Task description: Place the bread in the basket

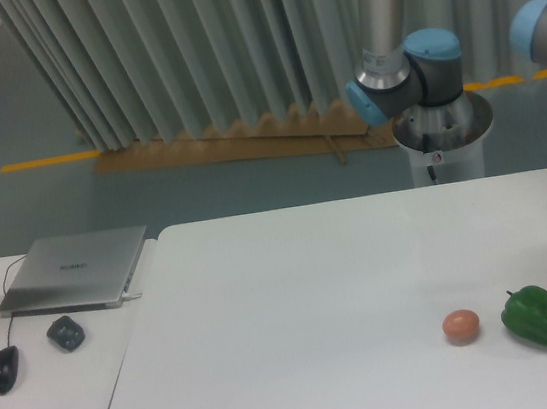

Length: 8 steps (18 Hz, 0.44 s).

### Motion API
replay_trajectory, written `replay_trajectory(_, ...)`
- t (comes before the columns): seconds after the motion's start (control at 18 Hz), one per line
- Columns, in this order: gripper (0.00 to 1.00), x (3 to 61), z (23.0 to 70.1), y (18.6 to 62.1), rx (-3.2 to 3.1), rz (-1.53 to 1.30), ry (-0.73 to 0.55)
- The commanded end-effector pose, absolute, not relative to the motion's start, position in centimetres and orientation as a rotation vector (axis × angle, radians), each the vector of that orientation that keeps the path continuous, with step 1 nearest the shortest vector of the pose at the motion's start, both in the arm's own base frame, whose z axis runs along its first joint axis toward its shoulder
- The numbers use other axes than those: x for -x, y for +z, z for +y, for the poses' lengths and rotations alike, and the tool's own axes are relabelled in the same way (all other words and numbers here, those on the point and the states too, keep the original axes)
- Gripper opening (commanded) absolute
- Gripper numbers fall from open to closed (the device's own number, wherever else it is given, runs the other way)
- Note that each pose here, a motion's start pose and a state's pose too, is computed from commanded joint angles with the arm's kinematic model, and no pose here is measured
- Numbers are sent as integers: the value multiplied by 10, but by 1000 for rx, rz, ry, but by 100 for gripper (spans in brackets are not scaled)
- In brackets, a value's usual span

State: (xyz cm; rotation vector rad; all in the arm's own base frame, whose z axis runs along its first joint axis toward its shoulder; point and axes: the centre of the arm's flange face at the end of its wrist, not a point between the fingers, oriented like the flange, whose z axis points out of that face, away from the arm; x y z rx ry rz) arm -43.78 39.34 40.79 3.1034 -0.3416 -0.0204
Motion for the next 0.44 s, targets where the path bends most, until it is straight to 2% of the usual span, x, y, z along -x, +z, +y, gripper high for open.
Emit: replay_trajectory(0.44,100,429,395,391,-3089,-372,24)
